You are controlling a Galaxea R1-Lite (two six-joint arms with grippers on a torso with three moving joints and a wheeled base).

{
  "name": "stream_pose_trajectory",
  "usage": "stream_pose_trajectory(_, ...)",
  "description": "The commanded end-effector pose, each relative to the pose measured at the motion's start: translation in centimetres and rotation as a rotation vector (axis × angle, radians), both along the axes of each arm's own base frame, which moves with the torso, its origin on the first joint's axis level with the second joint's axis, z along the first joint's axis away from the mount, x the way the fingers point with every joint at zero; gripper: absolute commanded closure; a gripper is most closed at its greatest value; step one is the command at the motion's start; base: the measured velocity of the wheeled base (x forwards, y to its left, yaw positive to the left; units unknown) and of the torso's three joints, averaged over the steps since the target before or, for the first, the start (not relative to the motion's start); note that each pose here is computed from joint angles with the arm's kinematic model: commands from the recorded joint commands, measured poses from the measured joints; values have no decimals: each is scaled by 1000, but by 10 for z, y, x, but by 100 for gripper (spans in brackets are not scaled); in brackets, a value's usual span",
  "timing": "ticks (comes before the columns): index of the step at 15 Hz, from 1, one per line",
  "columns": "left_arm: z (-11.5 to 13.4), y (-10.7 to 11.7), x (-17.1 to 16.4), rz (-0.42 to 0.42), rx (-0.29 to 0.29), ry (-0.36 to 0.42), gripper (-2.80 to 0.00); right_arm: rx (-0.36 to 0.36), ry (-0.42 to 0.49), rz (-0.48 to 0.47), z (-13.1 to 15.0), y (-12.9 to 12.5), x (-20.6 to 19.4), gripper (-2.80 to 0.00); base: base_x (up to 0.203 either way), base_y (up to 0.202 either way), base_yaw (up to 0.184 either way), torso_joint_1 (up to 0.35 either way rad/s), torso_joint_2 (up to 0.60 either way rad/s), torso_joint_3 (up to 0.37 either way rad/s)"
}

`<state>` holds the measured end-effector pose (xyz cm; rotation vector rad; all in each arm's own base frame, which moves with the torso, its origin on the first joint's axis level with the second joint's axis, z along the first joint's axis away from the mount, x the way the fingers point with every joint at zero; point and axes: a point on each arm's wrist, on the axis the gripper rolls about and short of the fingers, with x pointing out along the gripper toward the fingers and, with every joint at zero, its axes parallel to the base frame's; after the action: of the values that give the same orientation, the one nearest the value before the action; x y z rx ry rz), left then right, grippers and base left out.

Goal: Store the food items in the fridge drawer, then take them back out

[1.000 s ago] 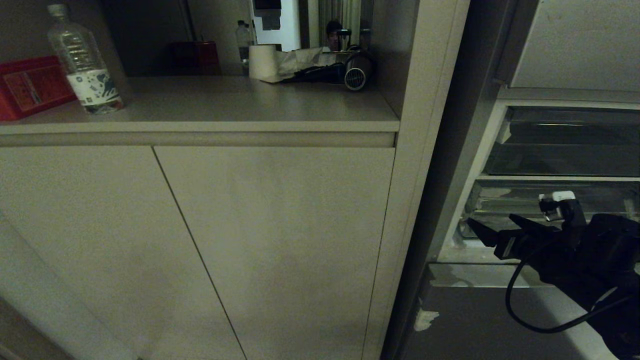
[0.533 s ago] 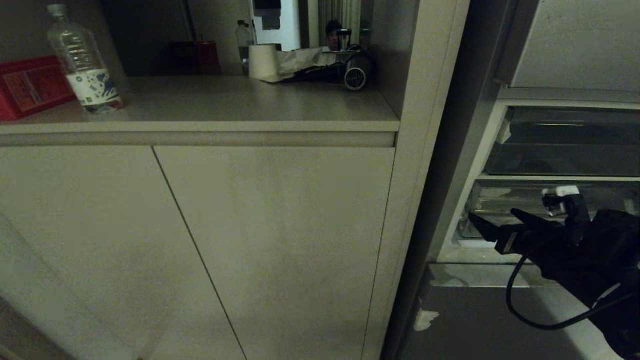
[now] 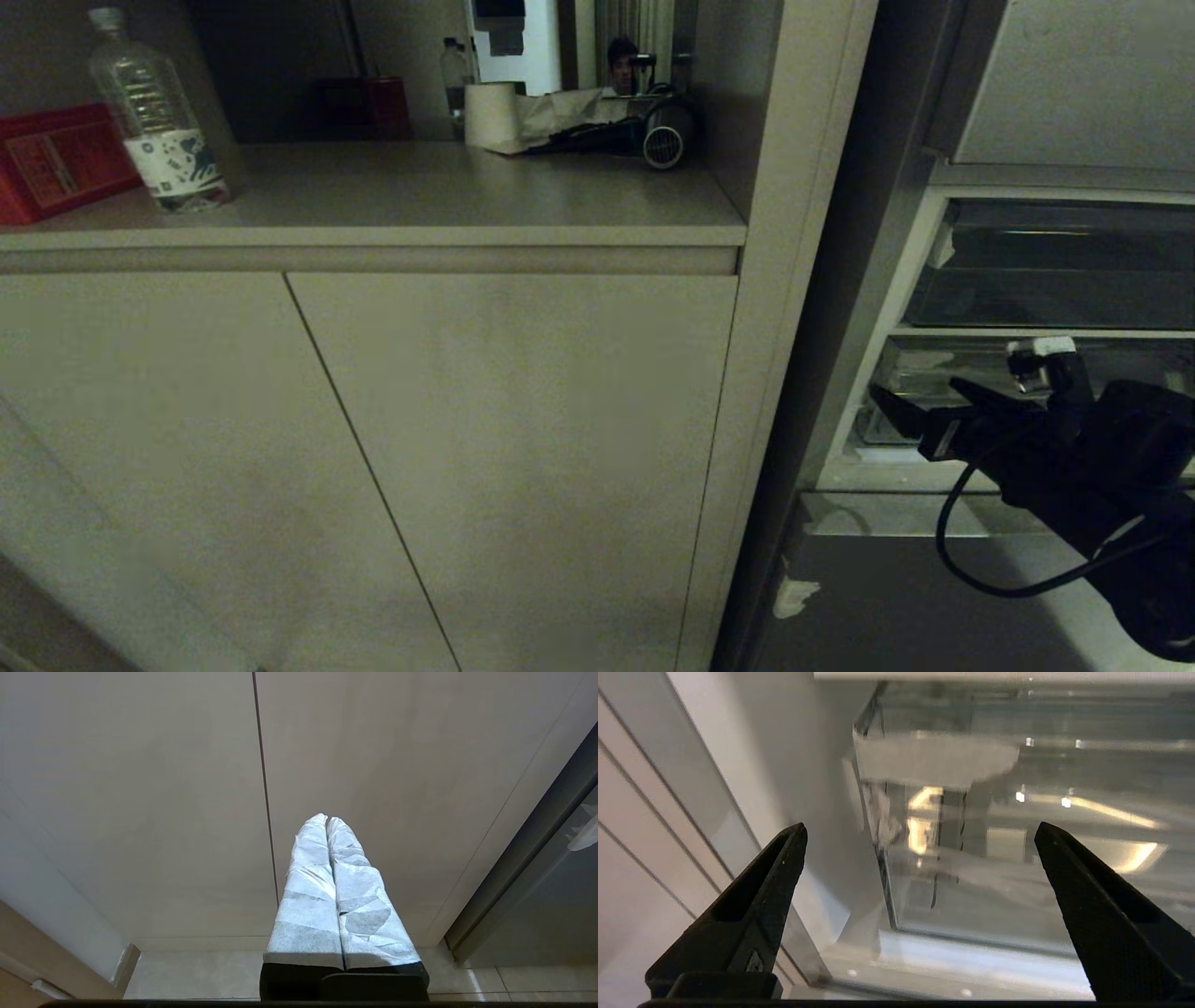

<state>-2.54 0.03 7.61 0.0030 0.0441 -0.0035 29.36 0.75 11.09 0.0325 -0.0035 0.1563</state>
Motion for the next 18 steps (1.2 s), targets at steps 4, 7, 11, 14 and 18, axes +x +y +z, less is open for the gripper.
stream_pose_trajectory(4,0,0,0,0,0,2,0,1,-14,-1,0,0,5,-280,0,0,0,0,0,0)
stream_pose_trajectory(7,0,0,0,0,0,2,0,3,-19,-3,-1,0,10,-280,0,0,0,0,0,0)
stream_pose_trajectory(11,0,0,0,0,0,2,0,3,-16,-13,-1,0,10,-280,0,0,0,0,0,0)
stream_pose_trajectory(14,0,0,0,0,0,2,0,3,-14,-10,-2,1,11,-280,0,0,0,0,0,0)
stream_pose_trajectory(18,0,0,0,0,0,2,0,0,-10,-7,-3,2,10,0,0,0,0,0,0,0)
